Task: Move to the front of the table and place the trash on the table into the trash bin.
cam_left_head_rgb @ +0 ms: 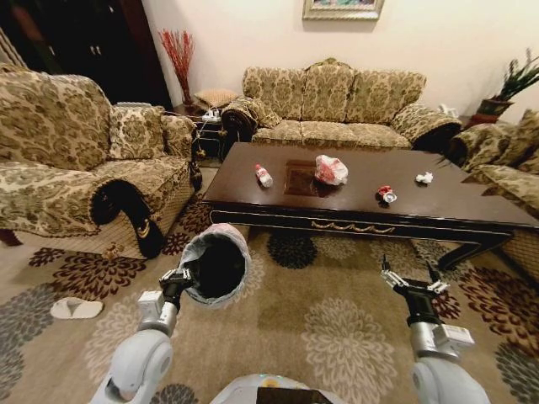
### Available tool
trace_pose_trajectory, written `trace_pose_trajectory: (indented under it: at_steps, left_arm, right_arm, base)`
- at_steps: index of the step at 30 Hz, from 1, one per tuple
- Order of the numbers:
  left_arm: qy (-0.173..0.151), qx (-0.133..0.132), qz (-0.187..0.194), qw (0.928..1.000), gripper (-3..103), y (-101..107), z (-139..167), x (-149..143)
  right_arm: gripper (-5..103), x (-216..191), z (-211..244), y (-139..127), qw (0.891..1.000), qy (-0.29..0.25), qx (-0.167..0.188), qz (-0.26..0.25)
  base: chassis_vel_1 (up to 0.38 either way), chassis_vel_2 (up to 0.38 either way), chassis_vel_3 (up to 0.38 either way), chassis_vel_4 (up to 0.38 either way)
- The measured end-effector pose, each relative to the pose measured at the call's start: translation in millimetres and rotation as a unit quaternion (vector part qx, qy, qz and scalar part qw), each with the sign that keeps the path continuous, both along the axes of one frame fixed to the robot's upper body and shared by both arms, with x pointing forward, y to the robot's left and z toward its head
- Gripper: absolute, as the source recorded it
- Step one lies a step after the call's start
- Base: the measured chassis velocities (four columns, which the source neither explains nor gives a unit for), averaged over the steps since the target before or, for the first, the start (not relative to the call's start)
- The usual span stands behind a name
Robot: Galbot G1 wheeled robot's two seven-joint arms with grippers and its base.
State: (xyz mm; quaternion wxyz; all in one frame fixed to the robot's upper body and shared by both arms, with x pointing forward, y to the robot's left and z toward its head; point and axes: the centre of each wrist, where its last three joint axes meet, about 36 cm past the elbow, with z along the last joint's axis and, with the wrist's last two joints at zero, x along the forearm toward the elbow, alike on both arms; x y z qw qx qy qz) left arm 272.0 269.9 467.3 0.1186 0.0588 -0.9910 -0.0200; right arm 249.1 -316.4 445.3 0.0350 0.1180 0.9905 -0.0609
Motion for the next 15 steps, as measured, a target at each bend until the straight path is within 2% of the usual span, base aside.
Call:
trace_pose_trajectory:
  at_steps: [15]
  left_arm:
    - [-0.003,0.000,-0.003,1.0000,2,0.4,1.0,1.6]
  right_arm:
    - [100,-1.6,-1.2,1.4,1.000,-0.003,0.000,-0.001]
  base:
    - [0.000,0.000,0.000,0.000]
